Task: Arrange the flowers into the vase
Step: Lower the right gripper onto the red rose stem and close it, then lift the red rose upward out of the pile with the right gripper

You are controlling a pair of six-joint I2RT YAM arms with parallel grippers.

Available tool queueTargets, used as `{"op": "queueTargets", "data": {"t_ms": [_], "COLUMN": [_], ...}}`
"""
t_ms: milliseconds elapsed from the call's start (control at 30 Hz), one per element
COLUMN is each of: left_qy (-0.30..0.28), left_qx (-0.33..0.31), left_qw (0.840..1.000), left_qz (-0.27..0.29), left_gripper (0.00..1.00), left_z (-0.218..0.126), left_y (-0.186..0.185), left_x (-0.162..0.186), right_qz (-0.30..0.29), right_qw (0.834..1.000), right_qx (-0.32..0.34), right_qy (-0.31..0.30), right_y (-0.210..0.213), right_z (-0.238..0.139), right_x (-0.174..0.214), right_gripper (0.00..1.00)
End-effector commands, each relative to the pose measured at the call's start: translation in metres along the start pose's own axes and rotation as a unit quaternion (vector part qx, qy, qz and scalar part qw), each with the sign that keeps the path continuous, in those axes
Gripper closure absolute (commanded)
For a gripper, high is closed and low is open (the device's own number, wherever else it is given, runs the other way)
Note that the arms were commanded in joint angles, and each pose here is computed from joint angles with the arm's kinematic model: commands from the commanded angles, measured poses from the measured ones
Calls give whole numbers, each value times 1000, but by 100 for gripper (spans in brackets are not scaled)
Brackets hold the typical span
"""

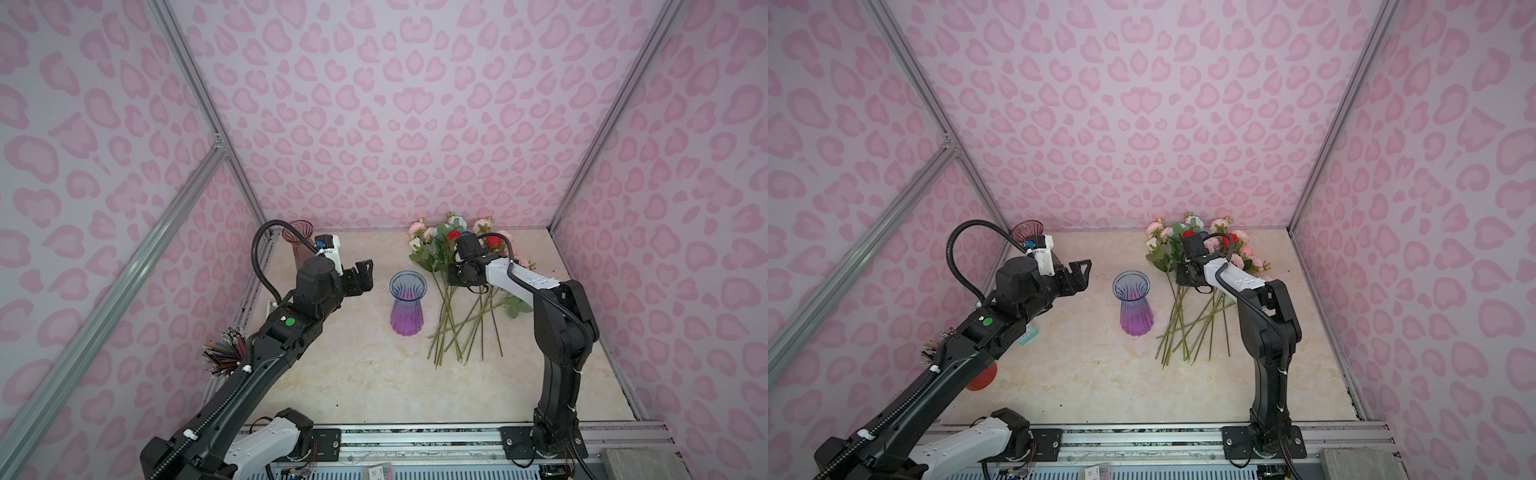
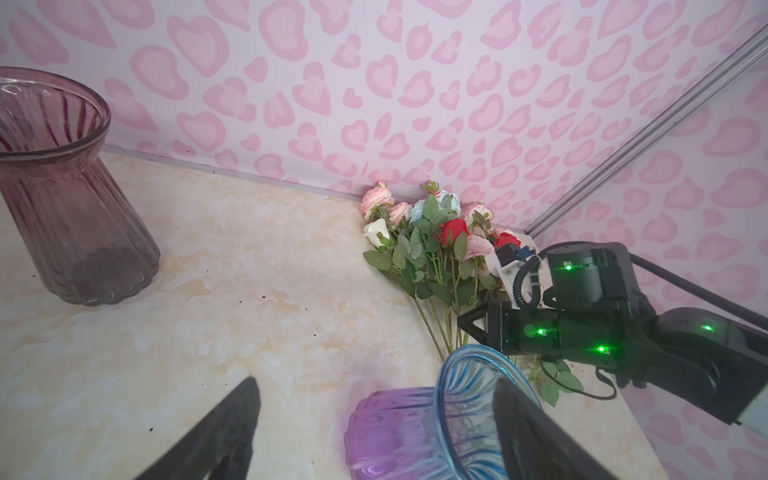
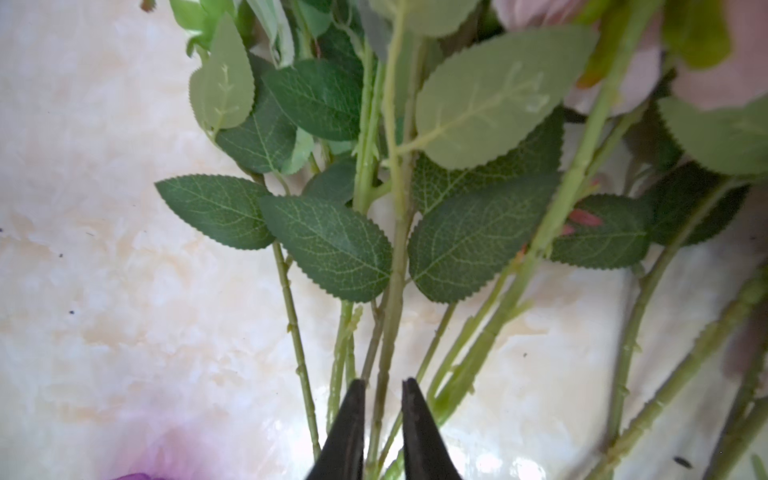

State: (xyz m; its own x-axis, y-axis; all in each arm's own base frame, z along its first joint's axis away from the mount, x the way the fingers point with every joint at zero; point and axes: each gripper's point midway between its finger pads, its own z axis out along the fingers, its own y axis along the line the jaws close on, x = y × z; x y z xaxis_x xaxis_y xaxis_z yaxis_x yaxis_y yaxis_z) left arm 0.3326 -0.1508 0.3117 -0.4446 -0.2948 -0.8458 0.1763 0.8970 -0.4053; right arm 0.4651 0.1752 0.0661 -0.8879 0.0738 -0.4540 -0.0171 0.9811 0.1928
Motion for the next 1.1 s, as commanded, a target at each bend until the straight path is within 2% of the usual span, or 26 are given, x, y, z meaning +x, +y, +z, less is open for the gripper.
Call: {"op": "queueTargets", "data": {"t_ms": [0, 167, 233, 267, 400, 600, 833, 1067], "left_qy": [-15, -15, -15, -13, -10, -12, -8, -2], "left_qx": [7, 4, 1, 1, 3, 7, 12, 38], "left_qw": [1000, 1000, 1000, 1000, 1000, 1000, 1000, 999], "left_qz": [-3, -2, -3, -3, -7, -11, -11, -14], "left_gripper": [11, 11, 11, 11, 11, 11, 11, 12], "left_z": [-1, -1, 0, 0, 1, -1, 1, 1], "left_y": [-4, -2, -1, -1, -1, -2, -3, -12], "left_x": [-8, -8, -8, -7, -6, -7, -6, -4], "right_qz": [6, 13, 17, 20, 26, 40, 39, 18], "right_qw": [1000, 1000, 999, 999, 997, 987, 961, 922], "right_qx": [7, -5, -12, -6, -13, -10, -15, -15], "right_qy": [0, -12, -37, -35, -67, -154, -274, -385], "right_y": [-1, 4, 7, 2, 4, -1, 6, 19], "right_z": [6, 3, -10, -10, -31, -83, -171, -265], "right_x": [-3, -7, -19, -12, -23, -46, -82, -103], "right_gripper": [82, 93, 94, 94, 97, 98, 100, 100]}}
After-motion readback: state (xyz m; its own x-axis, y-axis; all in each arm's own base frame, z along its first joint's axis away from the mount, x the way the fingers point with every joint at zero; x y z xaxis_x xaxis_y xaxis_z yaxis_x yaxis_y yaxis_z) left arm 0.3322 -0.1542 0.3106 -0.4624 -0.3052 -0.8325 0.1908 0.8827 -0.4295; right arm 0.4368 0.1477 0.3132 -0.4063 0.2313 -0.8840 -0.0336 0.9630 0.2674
